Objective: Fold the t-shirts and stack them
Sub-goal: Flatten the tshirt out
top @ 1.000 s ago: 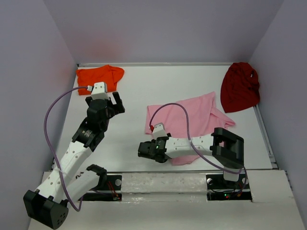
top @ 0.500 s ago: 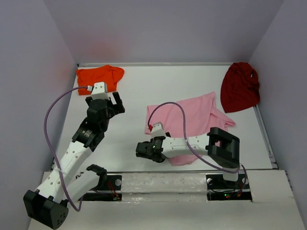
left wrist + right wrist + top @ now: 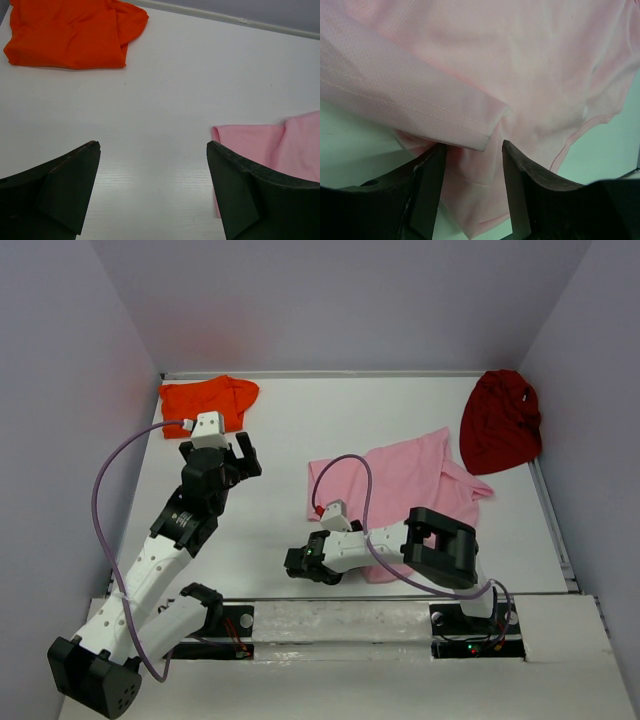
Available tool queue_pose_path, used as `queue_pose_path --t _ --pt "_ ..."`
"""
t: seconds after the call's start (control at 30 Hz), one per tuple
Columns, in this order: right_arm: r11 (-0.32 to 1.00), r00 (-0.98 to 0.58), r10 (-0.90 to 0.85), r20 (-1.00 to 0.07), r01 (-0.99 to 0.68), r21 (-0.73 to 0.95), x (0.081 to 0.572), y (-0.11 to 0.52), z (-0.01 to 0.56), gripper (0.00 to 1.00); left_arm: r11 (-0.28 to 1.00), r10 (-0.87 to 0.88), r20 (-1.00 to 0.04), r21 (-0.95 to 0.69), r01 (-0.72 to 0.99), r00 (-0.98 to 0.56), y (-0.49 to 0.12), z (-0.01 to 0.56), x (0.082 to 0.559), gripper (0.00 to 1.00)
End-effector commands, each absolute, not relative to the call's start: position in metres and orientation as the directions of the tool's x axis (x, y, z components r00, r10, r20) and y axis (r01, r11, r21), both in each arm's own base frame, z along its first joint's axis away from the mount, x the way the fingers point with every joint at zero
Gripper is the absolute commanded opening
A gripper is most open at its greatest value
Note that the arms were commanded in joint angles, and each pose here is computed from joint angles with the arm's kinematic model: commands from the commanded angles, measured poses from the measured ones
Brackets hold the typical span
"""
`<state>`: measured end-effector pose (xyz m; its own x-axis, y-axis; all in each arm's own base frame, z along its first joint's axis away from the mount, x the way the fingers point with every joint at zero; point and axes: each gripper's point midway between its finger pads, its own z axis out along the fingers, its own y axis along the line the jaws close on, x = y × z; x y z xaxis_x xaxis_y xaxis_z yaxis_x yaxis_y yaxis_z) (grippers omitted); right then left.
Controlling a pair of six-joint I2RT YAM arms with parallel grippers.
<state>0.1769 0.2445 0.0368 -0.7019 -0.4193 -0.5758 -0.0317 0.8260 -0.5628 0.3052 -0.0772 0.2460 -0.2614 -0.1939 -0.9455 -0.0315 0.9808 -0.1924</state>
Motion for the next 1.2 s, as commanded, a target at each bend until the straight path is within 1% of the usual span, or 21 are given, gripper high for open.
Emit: queue_pose_path --t 0.0,0.37,0.47,0.7,0.93,1.0,1.03,1.07,1.17 --pt "0.817 -0.671 -0.395 -0.627 0.055 -0.573 0.184 0.239 0.051 0.54 0.978 -0.208 -0.952 -0.208 -0.026 -0.224 -0.077 0.255 0.304 0.97" --pt "0.884 -0.640 -0.330 -0.694 0.049 -0.465 0.188 0.249 0.095 0.54 0.978 -0.206 -0.952 -0.204 -0.030 -0.226 -0.077 0.255 0.305 0.97" --pt "0.881 -0.635 -0.335 -0.696 0.051 -0.471 0.189 0.248 0.091 0.54 0.978 -0.207 -0.952 -0.207 -0.027 -0.225 -0.077 0.256 0.305 0.97" --pt "0.829 -0.646 -0.376 -0.664 0.085 -0.553 0.187 0.238 0.059 0.54 0.977 -0.210 -0.952 -0.210 -0.020 -0.221 -0.078 0.257 0.304 0.97" --pt "0.817 -0.649 -0.383 -0.657 0.093 -0.569 0.186 0.233 0.048 0.53 0.978 -0.207 -0.953 -0.209 -0.015 -0.221 -0.080 0.257 0.303 0.97" --pt "0.815 -0.651 -0.379 -0.658 0.102 -0.571 0.188 0.230 0.049 0.45 0.978 -0.207 -0.954 -0.209 -0.014 -0.218 -0.080 0.258 0.303 0.97" --pt "0.811 -0.648 -0.384 -0.658 0.104 -0.576 0.189 0.228 0.048 0.36 0.978 -0.208 -0.953 -0.210 -0.012 -0.219 -0.080 0.258 0.303 0.97" --pt "0.810 -0.649 -0.384 -0.657 0.105 -0.577 0.188 0.228 0.048 0.31 0.978 -0.208 -0.953 -0.210 -0.015 -0.220 -0.080 0.257 0.303 0.97" --pt "0.803 -0.647 -0.386 -0.657 0.115 -0.584 0.188 0.224 0.048 0.23 0.977 -0.208 -0.954 -0.211 -0.013 -0.217 -0.080 0.258 0.302 0.97"
